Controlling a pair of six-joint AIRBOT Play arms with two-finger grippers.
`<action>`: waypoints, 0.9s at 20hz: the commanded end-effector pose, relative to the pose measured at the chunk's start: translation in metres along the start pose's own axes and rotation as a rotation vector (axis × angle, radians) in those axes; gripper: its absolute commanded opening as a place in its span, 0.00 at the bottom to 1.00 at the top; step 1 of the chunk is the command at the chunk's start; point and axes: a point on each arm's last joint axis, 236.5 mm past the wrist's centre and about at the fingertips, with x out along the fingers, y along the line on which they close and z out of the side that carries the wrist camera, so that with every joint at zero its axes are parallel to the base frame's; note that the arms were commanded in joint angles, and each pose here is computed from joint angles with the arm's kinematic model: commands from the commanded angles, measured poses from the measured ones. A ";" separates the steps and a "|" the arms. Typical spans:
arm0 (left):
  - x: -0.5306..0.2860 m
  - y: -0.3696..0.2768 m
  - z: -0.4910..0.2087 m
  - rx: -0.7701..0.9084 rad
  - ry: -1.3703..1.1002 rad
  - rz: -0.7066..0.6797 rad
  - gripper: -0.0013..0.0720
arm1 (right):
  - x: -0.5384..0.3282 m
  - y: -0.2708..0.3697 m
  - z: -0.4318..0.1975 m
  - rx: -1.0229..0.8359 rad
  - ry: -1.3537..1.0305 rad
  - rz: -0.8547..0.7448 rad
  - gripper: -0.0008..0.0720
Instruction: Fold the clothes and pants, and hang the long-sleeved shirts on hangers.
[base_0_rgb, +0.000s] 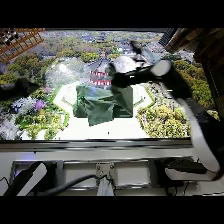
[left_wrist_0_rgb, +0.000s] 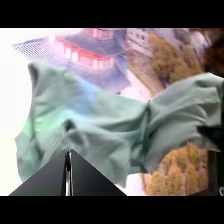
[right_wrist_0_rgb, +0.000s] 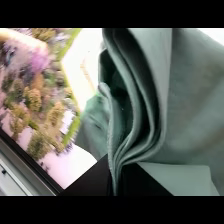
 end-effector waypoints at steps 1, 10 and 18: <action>0.004 0.020 -0.034 -0.060 0.015 0.032 0.03 | 0.088 0.042 -0.010 -0.017 0.037 0.056 0.04; 0.006 0.025 -0.040 -0.074 0.015 0.037 0.03 | 0.199 0.075 -0.047 0.066 0.180 0.137 0.70; 0.006 0.010 -0.033 -0.102 -0.010 -0.028 0.03 | 0.090 0.001 -0.016 -0.054 0.262 -0.119 0.60</action>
